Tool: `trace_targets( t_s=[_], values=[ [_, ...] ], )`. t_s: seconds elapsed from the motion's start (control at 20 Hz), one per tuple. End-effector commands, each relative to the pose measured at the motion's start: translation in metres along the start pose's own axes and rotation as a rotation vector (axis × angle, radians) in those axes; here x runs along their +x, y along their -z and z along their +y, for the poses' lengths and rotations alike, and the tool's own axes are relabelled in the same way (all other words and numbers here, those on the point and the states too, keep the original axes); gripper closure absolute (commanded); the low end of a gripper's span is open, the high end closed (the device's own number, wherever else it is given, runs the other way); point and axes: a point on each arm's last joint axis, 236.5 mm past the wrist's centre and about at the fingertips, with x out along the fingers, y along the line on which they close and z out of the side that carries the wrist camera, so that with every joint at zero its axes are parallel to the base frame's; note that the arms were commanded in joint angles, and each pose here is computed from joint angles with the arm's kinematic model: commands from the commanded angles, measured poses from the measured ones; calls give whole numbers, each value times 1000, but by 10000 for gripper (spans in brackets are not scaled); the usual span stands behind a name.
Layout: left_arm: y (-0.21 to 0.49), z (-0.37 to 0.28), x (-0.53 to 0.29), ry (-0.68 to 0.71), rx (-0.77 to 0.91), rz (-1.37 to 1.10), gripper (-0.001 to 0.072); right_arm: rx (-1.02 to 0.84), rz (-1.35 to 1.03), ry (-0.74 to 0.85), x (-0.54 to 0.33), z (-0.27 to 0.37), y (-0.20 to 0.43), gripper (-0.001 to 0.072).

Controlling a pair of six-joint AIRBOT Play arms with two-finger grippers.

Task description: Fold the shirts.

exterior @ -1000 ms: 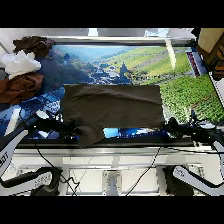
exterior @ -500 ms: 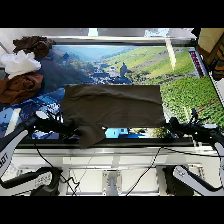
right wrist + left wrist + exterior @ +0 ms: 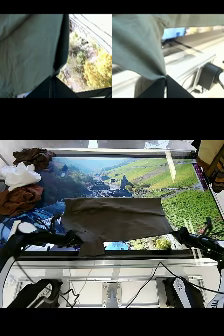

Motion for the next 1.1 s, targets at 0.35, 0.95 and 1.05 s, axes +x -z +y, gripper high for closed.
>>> trace_targets(
  t_s=[0.35,0.95,1.05],
  values=[
    [66,-5,-60,-195,-32,-147,697,-113,-102,97,-50,11,-39,689],
    [-86,54,-40,-296,-31,-370,699,-181,-200,6,9,55,-113,689],
    [-118,57,-38,-304,-17,-383,700,-210,-193,17,41,63,-124,688]
  ],
)
